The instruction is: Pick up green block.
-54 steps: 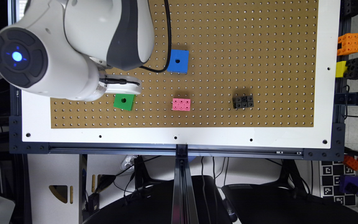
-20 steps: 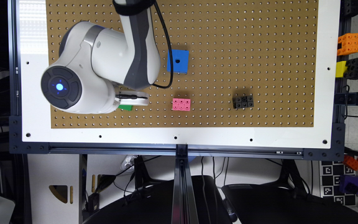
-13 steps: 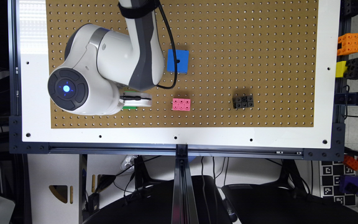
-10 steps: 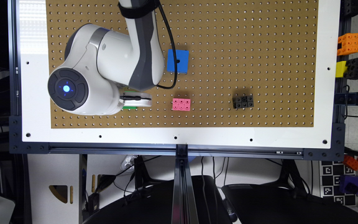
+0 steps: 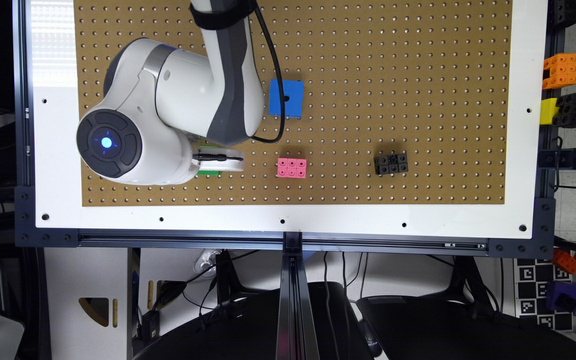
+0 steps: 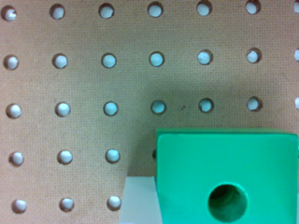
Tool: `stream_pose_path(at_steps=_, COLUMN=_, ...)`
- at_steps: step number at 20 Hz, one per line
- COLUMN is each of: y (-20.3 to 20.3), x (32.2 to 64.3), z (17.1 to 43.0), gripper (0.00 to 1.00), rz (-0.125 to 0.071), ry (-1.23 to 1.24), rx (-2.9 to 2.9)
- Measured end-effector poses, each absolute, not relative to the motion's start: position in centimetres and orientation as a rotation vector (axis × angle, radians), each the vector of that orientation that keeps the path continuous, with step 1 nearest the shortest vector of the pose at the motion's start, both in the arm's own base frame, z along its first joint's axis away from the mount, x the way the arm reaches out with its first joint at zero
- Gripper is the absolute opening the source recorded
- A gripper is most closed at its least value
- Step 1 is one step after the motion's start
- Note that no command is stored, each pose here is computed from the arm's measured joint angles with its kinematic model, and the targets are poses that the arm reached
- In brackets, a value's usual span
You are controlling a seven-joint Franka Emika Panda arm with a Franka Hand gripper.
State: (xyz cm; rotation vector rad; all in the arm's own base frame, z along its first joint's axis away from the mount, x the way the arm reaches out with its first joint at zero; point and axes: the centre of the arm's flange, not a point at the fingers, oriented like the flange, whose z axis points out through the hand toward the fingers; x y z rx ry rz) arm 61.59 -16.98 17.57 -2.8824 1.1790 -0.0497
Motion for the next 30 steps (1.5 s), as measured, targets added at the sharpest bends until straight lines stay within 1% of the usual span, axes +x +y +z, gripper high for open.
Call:
stream_pose_path(at_steps=4, y=-17.0, x=61.6, z=17.7, gripper=0.0, rz=-0.051, ry=1.179, rx=-2.882)
stream_pose_path(at_steps=6, y=-17.0, x=61.7, z=18.3, gripper=0.0, rz=-0.053, ry=1.18, rx=-2.883)
stream_pose_path(at_steps=8, y=-17.1, x=61.7, z=19.7, gripper=0.0, rz=-0.05, ry=1.18, rx=-2.884)
stream_pose_path(at_steps=10, y=-17.1, x=61.8, z=21.6, gripper=0.0, rz=-0.051, ry=1.179, rx=-2.886)
stream_pose_path(at_steps=13, y=-17.1, x=61.7, z=24.8, gripper=0.0, rz=-0.042, ry=1.179, rx=-2.89)
stream_pose_path(at_steps=14, y=-17.1, x=61.7, z=25.3, gripper=0.0, rz=-0.039, ry=1.179, rx=-2.891)
stream_pose_path(at_steps=18, y=-17.1, x=61.6, z=27.2, gripper=0.0, rz=-0.043, ry=1.179, rx=-2.892)
stream_pose_path(at_steps=25, y=-17.1, x=61.5, z=27.6, gripper=0.0, rz=-0.043, ry=1.179, rx=-2.893)
stream_pose_path(at_steps=28, y=-17.1, x=61.5, z=28.3, gripper=0.0, rz=-0.052, ry=1.179, rx=-2.892)
stream_pose_path(at_steps=30, y=-17.1, x=61.5, z=28.9, gripper=0.0, rz=-0.053, ry=1.178, rx=-2.893)
